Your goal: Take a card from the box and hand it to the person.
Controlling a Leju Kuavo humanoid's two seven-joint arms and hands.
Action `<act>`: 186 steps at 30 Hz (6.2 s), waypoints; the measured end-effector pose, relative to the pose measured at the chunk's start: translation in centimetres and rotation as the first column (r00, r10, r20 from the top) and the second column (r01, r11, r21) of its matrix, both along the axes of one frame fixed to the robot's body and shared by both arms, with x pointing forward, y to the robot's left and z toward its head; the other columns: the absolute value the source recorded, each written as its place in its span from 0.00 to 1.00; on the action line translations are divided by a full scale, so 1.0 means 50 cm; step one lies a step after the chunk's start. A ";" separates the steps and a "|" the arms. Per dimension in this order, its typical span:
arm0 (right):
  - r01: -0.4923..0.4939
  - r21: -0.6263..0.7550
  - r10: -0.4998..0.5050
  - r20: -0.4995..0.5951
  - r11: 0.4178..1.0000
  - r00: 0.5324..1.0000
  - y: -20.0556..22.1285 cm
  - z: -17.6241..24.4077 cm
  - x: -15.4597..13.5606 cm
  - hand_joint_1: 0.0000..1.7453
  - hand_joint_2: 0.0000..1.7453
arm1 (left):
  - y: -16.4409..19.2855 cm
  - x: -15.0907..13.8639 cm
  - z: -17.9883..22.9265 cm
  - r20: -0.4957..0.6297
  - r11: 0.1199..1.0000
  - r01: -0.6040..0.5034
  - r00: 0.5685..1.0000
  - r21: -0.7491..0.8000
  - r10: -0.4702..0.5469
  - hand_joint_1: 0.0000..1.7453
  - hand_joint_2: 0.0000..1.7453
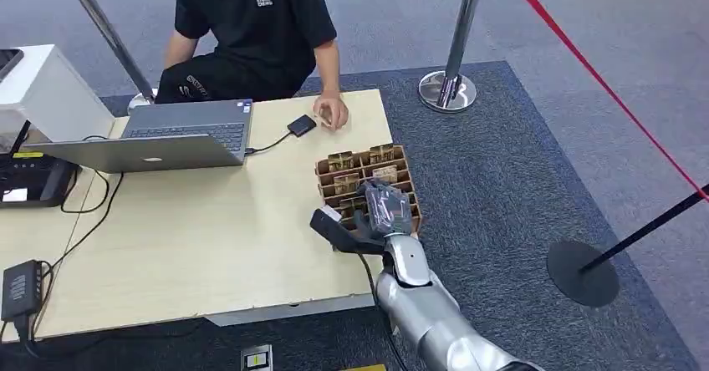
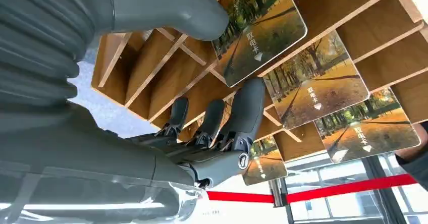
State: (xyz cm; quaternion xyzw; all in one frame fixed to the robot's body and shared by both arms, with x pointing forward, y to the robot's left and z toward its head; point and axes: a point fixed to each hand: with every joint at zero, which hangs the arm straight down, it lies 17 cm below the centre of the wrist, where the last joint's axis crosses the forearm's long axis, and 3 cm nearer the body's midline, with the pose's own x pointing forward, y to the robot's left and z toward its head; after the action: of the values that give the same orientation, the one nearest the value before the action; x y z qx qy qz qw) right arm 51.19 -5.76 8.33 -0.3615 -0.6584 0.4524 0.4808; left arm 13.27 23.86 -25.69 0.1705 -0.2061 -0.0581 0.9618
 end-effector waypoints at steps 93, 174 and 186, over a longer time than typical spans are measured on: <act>0.017 0.118 -0.014 -0.032 0.993 0.999 0.012 0.015 0.006 0.43 1.00 | 0.012 -0.010 -0.002 -0.019 0.999 -0.037 0.999 0.014 0.038 0.00 0.00; -0.037 0.080 0.037 0.010 0.996 0.999 0.044 0.019 -0.012 0.51 1.00 | 0.011 -0.005 -0.001 -0.007 1.000 -0.026 1.000 0.015 0.026 0.00 0.00; -0.056 0.029 0.055 0.021 0.998 0.998 0.059 0.011 -0.025 0.53 1.00 | 0.013 -0.006 -0.001 -0.006 0.999 -0.039 0.999 0.013 0.039 0.00 0.00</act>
State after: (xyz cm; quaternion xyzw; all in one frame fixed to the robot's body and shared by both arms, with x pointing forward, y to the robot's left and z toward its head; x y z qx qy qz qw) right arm 49.96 -2.83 8.89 -0.3405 -0.6795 0.4522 0.4668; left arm 12.99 24.48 -25.72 0.1806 -0.1996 -0.0414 0.9622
